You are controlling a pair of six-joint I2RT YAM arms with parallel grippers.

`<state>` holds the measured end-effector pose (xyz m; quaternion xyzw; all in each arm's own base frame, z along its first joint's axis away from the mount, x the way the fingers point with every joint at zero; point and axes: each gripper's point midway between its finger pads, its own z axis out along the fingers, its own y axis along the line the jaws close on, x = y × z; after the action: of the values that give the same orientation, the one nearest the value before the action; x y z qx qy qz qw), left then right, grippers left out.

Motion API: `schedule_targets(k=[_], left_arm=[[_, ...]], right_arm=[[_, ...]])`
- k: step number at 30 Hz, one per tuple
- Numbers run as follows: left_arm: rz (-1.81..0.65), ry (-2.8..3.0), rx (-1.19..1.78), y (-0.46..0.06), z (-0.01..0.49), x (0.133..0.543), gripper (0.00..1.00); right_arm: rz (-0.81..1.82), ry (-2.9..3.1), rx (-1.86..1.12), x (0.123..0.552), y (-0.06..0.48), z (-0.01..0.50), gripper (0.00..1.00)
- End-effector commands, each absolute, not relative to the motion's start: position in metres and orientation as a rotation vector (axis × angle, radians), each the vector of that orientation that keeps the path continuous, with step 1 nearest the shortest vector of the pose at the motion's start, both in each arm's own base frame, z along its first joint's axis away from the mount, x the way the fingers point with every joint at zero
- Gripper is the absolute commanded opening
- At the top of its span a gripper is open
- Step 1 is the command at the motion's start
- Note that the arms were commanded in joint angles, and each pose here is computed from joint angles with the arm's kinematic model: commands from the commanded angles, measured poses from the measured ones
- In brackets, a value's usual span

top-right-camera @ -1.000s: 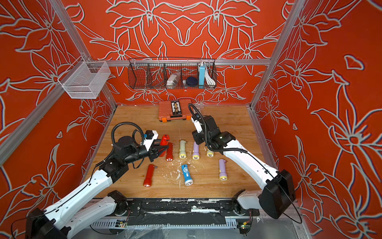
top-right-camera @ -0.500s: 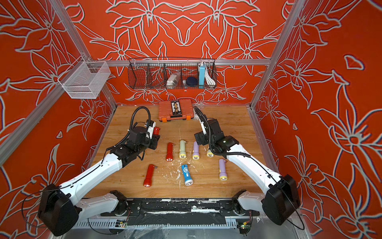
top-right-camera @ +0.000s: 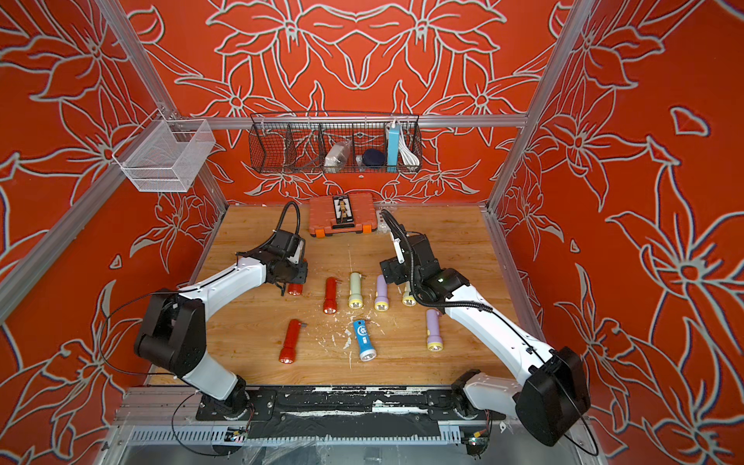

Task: Close the plug at the bottom of the flashlight
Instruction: Place the flashlight at the center of the board.

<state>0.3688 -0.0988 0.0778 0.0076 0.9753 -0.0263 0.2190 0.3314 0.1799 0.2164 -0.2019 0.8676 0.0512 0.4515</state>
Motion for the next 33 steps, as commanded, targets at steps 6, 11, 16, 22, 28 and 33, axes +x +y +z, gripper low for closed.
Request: schedule_targets(k=[6,11,16,22,28,33], left_arm=[[-0.105,2.829,-0.014,-0.103,0.049,0.359,0.04],[-0.148,2.905,-0.023,-0.108,0.031,0.358,0.04],[-0.124,2.932,-0.027,-0.105,0.024,0.356,0.10],[-0.092,2.934,-0.039,-0.101,0.024,0.356,0.57],[-0.067,2.916,-0.039,-0.098,0.032,0.357,0.75],[-0.075,2.869,-0.057,-0.097,0.054,0.361,0.77]], right_arm=[[0.139,2.154,-0.488,0.331,0.180,0.210,0.98],[0.136,2.160,-0.492,0.332,0.180,0.209,0.98],[0.139,2.158,-0.494,0.331,0.180,0.209,0.98],[0.137,2.162,-0.496,0.332,0.180,0.207,0.98],[0.144,2.172,-0.508,0.331,0.182,0.202,0.98],[0.138,2.196,-0.509,0.330,0.181,0.192,0.98]])
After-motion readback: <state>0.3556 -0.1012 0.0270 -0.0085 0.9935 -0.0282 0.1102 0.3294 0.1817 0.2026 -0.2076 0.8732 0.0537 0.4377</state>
